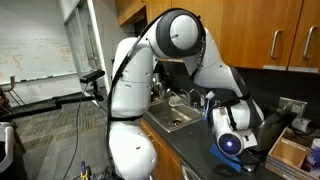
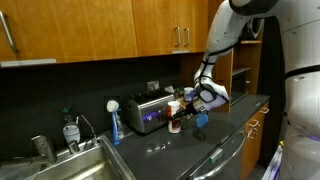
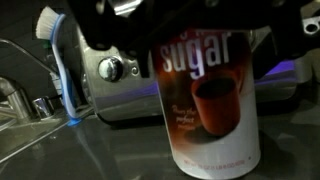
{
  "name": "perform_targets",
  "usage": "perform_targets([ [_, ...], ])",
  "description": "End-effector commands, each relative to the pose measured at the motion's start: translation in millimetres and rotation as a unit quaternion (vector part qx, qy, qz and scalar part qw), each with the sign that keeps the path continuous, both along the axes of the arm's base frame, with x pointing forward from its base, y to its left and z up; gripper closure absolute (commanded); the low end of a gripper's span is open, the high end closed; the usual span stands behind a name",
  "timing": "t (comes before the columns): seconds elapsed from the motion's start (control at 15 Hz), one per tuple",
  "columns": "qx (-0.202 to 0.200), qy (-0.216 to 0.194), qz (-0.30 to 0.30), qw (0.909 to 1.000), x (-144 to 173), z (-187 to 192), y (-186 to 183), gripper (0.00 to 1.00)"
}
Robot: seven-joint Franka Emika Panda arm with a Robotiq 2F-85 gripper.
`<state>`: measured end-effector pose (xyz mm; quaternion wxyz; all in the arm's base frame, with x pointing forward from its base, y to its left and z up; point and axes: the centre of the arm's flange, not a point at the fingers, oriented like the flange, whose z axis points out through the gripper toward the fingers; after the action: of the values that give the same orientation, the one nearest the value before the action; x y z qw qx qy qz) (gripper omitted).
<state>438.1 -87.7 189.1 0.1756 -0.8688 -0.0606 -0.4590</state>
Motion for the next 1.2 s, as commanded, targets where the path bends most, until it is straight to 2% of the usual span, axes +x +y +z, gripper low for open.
perform_targets([
  [0.0, 0.015, -0.005, -0.036, 0.9992, -17.8, 35.9, -12.8, 0.00],
  [0.07, 0.019, -0.006, -0.045, 0.9988, -19.3, 40.5, -16.1, 0.00],
  [0.13, 0.011, -0.002, -0.026, 0.9996, -6.6, 16.6, -10.2, 0.00],
  [0.33, 0.017, -0.008, -0.038, 0.9991, -11.6, 27.6, -16.3, 0.00],
  [1.13, 0.018, -0.007, -0.040, 0.9990, -13.6, 27.7, -15.9, 0.00],
])
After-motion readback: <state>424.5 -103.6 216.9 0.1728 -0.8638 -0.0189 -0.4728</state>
